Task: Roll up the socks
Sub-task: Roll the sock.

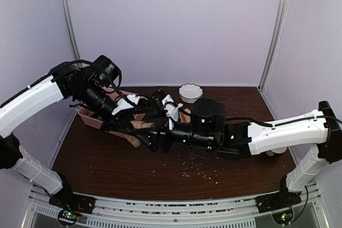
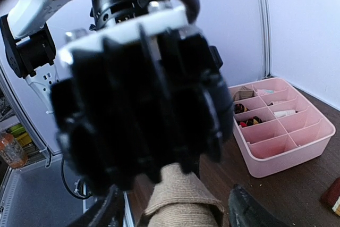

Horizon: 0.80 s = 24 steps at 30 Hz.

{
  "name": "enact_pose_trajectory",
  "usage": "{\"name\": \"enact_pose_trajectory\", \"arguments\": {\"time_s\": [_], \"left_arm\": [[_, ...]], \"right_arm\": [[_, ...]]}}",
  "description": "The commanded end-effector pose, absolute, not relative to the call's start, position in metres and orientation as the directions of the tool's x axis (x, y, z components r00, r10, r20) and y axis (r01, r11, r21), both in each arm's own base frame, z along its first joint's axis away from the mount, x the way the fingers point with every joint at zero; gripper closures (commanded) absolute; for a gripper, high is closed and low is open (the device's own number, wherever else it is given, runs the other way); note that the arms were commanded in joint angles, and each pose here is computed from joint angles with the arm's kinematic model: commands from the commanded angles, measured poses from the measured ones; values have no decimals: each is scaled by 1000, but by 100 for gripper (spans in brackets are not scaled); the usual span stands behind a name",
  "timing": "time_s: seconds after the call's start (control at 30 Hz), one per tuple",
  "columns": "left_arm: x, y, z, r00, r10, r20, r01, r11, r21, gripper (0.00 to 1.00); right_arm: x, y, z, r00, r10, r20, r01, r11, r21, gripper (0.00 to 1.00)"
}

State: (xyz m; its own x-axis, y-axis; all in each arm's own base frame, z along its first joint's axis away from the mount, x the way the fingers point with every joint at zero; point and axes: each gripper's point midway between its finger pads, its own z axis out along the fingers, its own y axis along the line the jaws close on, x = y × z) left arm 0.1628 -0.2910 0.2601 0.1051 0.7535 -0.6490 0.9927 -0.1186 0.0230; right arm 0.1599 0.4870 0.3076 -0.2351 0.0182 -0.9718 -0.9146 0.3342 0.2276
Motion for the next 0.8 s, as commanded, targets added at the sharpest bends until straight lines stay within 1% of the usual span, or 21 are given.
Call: {"name": "enact_pose_trajectory", "arguments": {"time_s": [0.0, 0.1, 0.13, 0.17, 0.2, 0.23, 0.3, 0.33, 0.37, 0.4, 0.5, 0.53, 0.67, 0.73, 0.77], "left_arm": [[158, -291, 278, 125, 718, -685, 990, -137, 36, 100], [153, -291, 281, 131, 711, -691, 987, -157, 26, 100], [151, -291, 282, 132, 707, -695, 987, -161, 24, 100], [150, -291, 283, 134, 704, -698, 986, -166, 21, 100], [149, -291, 285, 136, 700, -702, 985, -171, 21, 100], [148, -291, 287, 140, 693, -707, 984, -176, 23, 100], [144, -291, 291, 151, 681, -717, 981, -191, 26, 100], [144, -291, 291, 153, 680, -717, 981, -191, 28, 92], [145, -291, 291, 154, 683, -714, 982, -188, 33, 78], [147, -291, 291, 157, 687, -710, 982, -183, 40, 69], [154, -290, 293, 167, 698, -696, 984, -164, 72, 48], [155, -289, 294, 172, 700, -693, 984, -159, 84, 43], [145, -285, 300, 212, 678, -704, 974, -205, 96, 40], [140, -284, 299, 213, 672, -710, 972, -219, 85, 42], [140, -284, 296, 212, 673, -708, 972, -219, 83, 45]], "right_arm": [[165, 492, 295, -268, -34, -963, -903, 356, 239, 40], [168, 488, 298, -277, -20, -961, -899, 358, 251, 60], [169, 486, 300, -275, -13, -961, -900, 356, 253, 69], [169, 485, 301, -275, -9, -961, -899, 358, 254, 82], [170, 483, 302, -273, -8, -962, -898, 361, 252, 94], [169, 482, 303, -271, -4, -963, -899, 357, 252, 100], [167, 480, 309, -269, 24, -963, -902, 344, 260, 100], [166, 479, 312, -269, 35, -962, -903, 337, 265, 100], [166, 479, 314, -271, 45, -962, -904, 331, 270, 100], [166, 479, 316, -273, 50, -961, -904, 329, 274, 100], [169, 480, 318, -289, 62, -955, -894, 339, 292, 100], [170, 480, 318, -295, 66, -953, -889, 347, 299, 100], [172, 473, 319, -286, 85, -955, -885, 358, 297, 100], [172, 469, 320, -282, 102, -954, -883, 360, 299, 100], [172, 468, 322, -285, 115, -952, -882, 358, 308, 100]]}}
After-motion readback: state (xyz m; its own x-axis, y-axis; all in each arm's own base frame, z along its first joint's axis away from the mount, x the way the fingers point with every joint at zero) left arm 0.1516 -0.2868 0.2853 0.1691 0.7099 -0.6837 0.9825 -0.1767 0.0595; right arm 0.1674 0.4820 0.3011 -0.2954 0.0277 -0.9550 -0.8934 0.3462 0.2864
